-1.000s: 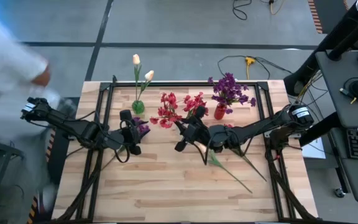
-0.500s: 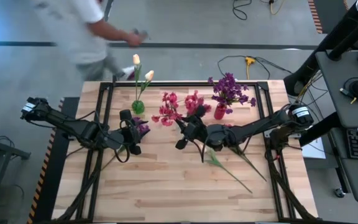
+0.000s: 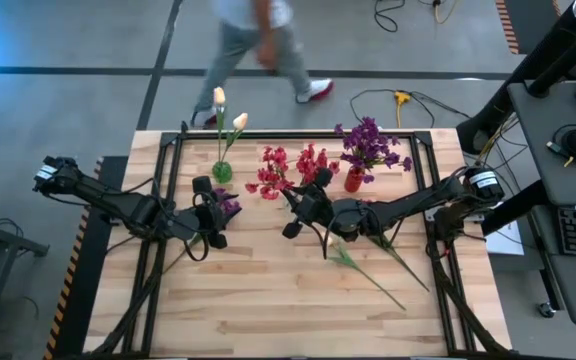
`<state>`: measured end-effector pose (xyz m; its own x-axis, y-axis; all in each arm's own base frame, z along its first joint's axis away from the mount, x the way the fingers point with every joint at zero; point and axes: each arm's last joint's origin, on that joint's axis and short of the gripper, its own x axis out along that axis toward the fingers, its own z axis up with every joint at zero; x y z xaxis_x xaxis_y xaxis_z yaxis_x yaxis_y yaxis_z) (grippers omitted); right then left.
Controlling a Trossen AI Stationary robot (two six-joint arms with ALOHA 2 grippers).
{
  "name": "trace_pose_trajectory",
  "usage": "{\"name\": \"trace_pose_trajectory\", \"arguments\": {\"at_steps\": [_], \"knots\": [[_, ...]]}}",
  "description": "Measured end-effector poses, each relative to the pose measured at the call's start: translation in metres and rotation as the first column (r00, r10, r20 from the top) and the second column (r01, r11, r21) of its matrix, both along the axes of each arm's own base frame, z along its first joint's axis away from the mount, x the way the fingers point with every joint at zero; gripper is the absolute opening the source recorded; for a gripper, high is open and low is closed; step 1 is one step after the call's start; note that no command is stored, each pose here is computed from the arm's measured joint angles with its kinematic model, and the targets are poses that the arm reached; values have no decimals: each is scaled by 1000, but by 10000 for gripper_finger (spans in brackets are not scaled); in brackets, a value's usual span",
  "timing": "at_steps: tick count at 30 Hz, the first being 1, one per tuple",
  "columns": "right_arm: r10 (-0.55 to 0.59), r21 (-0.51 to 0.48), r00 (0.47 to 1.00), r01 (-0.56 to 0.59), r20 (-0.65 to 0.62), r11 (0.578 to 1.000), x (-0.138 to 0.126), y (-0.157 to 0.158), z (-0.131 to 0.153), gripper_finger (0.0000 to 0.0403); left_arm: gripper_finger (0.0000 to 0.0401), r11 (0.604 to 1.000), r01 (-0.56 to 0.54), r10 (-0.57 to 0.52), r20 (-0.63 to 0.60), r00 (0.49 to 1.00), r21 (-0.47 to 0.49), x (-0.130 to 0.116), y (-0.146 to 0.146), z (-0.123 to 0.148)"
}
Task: Sort flowers into vase by color
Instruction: Put the right red flowers into the transparent vase
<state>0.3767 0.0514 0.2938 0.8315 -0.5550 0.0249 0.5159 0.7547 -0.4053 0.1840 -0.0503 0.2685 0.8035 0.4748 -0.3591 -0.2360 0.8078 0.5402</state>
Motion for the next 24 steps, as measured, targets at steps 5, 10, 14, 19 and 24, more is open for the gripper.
{"name": "trace_pose_trajectory", "arguments": {"at_steps": [5,10,14,19,24], "knots": [[0,20,1000,0,16,1000,0,0,0,37,149,1000,0,0,0,1000,0,0,0,0],[0,25,1000,0,19,1000,0,0,0,54,149,1000,0,0,0,1000,0,0,0,0],[-8,29,1000,7,22,1000,0,0,0,65,149,1000,0,0,0,1000,0,0,0,0],[-8,31,1000,7,23,999,0,0,0,81,149,1000,0,0,-1,1000,0,0,0,0],[-8,36,1000,7,26,999,0,0,0,97,149,1000,0,0,0,1000,0,0,0,0]]}}
